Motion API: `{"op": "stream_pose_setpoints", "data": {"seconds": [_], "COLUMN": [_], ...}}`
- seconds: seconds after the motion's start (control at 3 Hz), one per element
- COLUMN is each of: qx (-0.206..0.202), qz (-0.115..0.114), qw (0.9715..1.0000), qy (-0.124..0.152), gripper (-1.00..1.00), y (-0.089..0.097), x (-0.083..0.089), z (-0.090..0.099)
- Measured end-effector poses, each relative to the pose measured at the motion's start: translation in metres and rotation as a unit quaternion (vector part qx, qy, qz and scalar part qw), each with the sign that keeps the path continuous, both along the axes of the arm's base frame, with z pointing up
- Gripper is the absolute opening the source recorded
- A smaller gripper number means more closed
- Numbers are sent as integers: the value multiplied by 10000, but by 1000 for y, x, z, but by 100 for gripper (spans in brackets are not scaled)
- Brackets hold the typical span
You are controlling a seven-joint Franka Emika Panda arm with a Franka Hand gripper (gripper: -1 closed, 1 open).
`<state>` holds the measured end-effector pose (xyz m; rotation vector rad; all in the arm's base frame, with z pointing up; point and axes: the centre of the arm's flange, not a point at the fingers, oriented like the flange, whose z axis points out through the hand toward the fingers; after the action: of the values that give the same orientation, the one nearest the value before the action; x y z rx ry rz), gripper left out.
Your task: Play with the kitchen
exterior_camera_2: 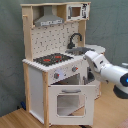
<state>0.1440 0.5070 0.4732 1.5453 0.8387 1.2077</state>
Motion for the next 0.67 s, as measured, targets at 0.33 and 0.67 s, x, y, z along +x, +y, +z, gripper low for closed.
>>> {"op": "stream_pose_setpoints", "data": {"seconds": [0.33,0.67], "qx": [-213,-395], "qz": [-110,-260], "qw": [9996,9984], "qy": [143,321], "gripper": [100,100], "y": [-10,-26], "x": [-10,-19], "z": [16,32]}}
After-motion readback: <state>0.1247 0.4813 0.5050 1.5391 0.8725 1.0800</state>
